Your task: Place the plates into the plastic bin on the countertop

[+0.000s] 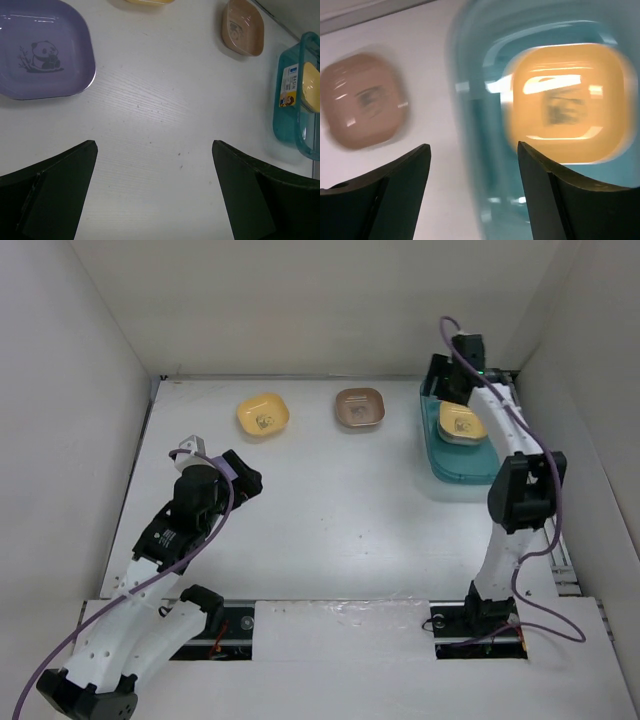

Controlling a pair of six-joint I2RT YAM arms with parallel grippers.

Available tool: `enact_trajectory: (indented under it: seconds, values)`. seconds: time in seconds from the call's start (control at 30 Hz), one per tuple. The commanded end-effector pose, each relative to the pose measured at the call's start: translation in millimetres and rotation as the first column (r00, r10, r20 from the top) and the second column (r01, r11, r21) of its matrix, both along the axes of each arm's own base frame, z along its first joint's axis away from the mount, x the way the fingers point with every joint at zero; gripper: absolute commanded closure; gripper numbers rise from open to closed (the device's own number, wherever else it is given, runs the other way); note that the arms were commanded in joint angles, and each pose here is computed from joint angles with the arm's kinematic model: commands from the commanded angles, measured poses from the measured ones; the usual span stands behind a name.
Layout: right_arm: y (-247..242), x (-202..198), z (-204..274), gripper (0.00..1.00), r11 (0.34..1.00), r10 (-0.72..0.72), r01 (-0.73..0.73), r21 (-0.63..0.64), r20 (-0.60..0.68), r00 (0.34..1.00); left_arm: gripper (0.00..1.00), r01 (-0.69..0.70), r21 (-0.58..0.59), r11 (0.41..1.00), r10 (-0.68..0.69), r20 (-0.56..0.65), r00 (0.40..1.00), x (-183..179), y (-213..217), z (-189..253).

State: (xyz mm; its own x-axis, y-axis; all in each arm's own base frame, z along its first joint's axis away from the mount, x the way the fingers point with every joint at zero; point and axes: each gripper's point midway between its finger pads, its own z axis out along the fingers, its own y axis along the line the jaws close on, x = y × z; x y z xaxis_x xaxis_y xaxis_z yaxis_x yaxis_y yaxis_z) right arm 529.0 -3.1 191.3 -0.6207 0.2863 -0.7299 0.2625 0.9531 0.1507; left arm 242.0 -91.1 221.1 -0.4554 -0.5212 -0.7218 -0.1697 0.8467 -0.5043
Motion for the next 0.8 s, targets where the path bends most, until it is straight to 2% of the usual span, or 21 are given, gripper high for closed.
enact_trajectory:
  seconds: [0.0, 0.17, 0.53, 0.63, 0.67, 0.7, 0.77]
  values:
    - [97.8, 13.4, 23.5, 0.24, 0.987, 0.159, -0.157, -0.036, 0.089, 0.983, 0.0, 0.005, -0.016, 1.0, -0.004, 0.049, 0.999, 4.4, -2.5, 14.6]
    - [139.5, 25.7, -0.5, 0.24, 0.978, 0.198, -0.193, -0.08, 0.051, 0.979, 0.0, -0.007, -0.021, 1.0, 0.008, 0.049, 0.999, 3.3, -0.5, 12.7]
    - [158.3, 67.8, -26.0, 0.25, 0.973, 0.219, -0.213, -0.092, 0.061, 0.974, 0.0, 0.01, -0.037, 0.999, -0.007, 0.065, 0.998, 0.7, -2.8, 15.6]
    - [161.7, 72.3, -61.1, 0.25, 0.97, 0.227, -0.227, -0.09, -0.01, 0.974, 0.0, -0.015, -0.036, 0.999, 0.017, 0.068, 0.998, 2.1, 0.7, 16.0]
    - [159.3, 80.0, -54.5, 0.27, 0.971, 0.226, -0.224, -0.081, 0.008, 0.974, 0.0, -0.016, -0.024, 1.0, 0.017, 0.043, 0.999, 2.7, 0.4, 9.4]
    - [158.5, 77.7, -80.1, 0.27, 0.97, 0.225, -0.229, -0.084, -0.054, 0.973, 0.0, -0.025, -0.015, 1.0, 0.026, 0.035, 0.999, 2.0, 2.8, 7.2]
    - [158.8, 81.8, -88.2, 0.3, 0.969, 0.236, -0.24, -0.065, -0.063, 0.97, 0.0, -0.03, -0.014, 0.999, 0.03, 0.018, 0.999, 5.3, 1.0, 4.8]
